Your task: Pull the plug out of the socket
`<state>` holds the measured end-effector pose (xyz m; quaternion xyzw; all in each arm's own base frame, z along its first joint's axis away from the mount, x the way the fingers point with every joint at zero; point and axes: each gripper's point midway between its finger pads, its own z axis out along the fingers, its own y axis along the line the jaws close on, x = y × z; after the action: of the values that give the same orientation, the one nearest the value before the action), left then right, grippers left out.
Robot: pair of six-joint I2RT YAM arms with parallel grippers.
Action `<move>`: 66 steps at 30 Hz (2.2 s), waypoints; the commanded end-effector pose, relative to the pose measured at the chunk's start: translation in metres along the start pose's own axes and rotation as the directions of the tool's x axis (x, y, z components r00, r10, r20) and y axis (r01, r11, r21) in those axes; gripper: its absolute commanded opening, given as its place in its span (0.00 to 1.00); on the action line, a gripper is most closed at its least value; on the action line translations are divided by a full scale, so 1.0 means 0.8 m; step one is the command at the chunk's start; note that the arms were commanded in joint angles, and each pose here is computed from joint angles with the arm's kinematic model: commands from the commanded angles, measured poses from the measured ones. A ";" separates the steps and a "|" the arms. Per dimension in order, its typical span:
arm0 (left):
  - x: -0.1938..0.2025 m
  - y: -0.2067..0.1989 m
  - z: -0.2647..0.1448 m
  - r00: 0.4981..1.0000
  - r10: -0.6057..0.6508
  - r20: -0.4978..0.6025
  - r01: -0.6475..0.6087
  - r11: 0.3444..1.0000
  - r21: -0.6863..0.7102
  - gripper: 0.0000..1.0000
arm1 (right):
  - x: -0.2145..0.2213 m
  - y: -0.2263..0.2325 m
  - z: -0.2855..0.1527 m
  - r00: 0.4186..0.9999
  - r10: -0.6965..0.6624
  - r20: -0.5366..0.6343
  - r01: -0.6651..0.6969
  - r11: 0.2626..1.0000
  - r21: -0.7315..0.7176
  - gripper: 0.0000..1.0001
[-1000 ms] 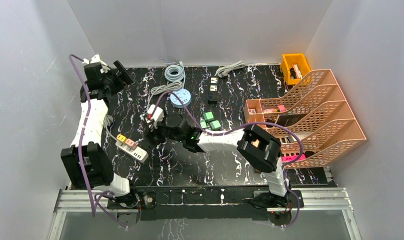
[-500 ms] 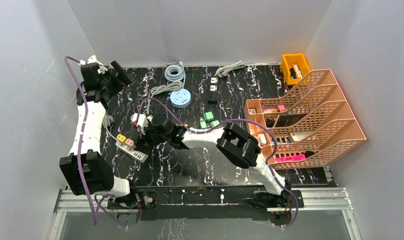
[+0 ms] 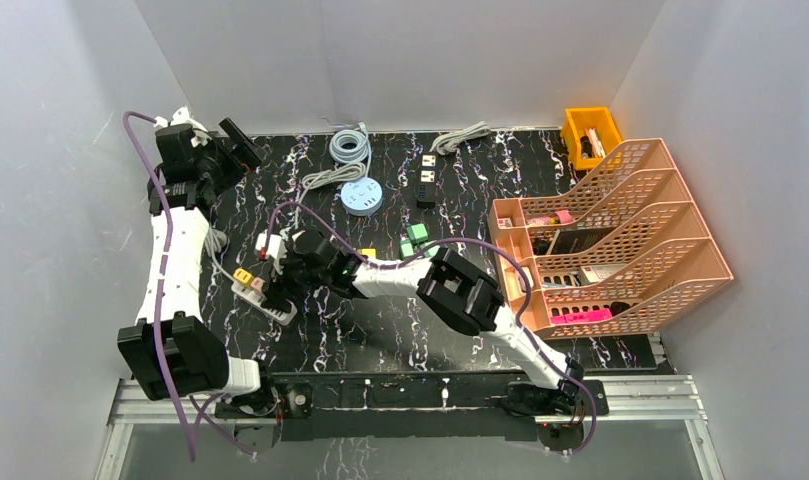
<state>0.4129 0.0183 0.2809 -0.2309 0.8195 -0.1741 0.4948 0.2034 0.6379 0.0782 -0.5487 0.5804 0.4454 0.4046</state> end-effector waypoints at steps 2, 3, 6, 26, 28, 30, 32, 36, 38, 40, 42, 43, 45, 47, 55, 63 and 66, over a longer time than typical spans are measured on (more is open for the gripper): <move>-0.027 -0.014 -0.028 0.998 0.032 0.062 -0.032 0.999 0.005 0.99 | -0.039 0.000 0.011 0.996 -0.025 0.084 0.028 0.999 -0.033 0.91; -0.027 -0.013 -0.029 0.997 0.036 0.063 -0.036 0.999 0.000 0.98 | -0.037 0.000 0.013 0.996 -0.024 0.084 0.027 0.999 -0.036 0.90; -0.027 -0.009 -0.028 0.997 0.042 0.066 -0.041 0.999 -0.017 0.98 | -0.034 0.000 0.017 0.996 -0.025 0.087 0.029 0.999 -0.044 0.87; -0.016 -0.014 -0.006 0.998 0.026 0.055 -0.029 0.998 0.052 0.98 | -0.229 -0.144 -0.182 0.815 0.140 0.562 -0.217 0.973 0.073 0.00; -0.013 -0.024 -0.004 0.999 0.022 0.044 -0.026 0.994 0.103 0.98 | -0.249 -0.156 -0.206 0.769 0.168 0.617 -0.257 0.965 0.058 0.00; -0.006 -0.039 -0.001 1.000 0.026 0.015 -0.029 0.984 0.178 0.98 | -0.260 -0.172 -0.221 0.739 0.163 0.654 -0.286 0.955 0.085 0.00; 0.000 -0.046 0.003 1.000 0.028 -0.010 -0.025 0.974 0.224 0.98 | -0.268 -0.191 -0.230 0.716 0.150 0.682 -0.323 0.937 0.134 0.00; 0.013 -0.047 0.020 0.998 0.011 -0.069 0.007 0.967 0.253 0.96 | -0.288 -0.209 -0.246 0.680 0.115 0.725 -0.349 0.919 0.182 0.00; 0.017 -0.049 0.026 0.996 -0.006 -0.088 0.030 0.963 0.268 0.96 | -0.296 -0.210 -0.251 0.669 0.101 0.736 -0.347 0.919 0.188 0.00; 0.022 -0.056 0.032 0.993 -0.032 -0.114 0.065 0.951 0.303 0.96 | -0.302 -0.211 -0.255 0.655 0.091 0.750 -0.347 0.918 0.192 0.00; 0.030 -0.062 0.038 0.986 -0.056 -0.156 0.107 0.934 0.340 0.96 | -0.310 -0.212 -0.262 0.627 0.076 0.775 -0.351 0.916 0.194 0.00; 0.033 -0.063 0.041 0.982 -0.068 -0.177 0.127 0.928 0.350 0.95 | -0.314 -0.214 -0.266 0.611 0.066 0.789 -0.355 0.913 0.199 0.00; 0.040 -0.065 0.048 0.974 -0.088 -0.208 0.160 0.918 0.362 0.94 | -0.323 -0.220 -0.274 0.583 0.041 0.811 -0.363 0.907 0.215 0.00; 0.043 -0.066 0.051 0.968 -0.104 -0.227 0.184 0.911 0.368 0.93 | -0.334 -0.226 -0.284 0.557 0.006 0.831 -0.368 0.899 0.240 0.00; 0.045 -0.074 0.051 0.961 -0.130 -0.245 0.224 0.885 0.408 0.92 | -0.346 -0.235 -0.298 0.494 -0.095 0.864 -0.376 0.873 0.311 0.00; 0.040 -0.079 0.044 0.962 -0.134 -0.239 0.226 0.882 0.414 0.92 | -0.347 -0.252 -0.298 0.508 -0.205 0.836 -0.367 0.827 0.426 0.00; 0.038 -0.078 0.041 0.965 -0.131 -0.226 0.215 0.888 0.406 0.93 | -0.341 -0.257 -0.300 0.521 -0.231 0.821 -0.367 0.808 0.461 0.00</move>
<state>0.4581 -0.0419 0.2647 -0.1798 0.7822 -0.3953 0.4467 0.4300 0.5139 0.2917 -0.1404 0.5567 0.4732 0.6682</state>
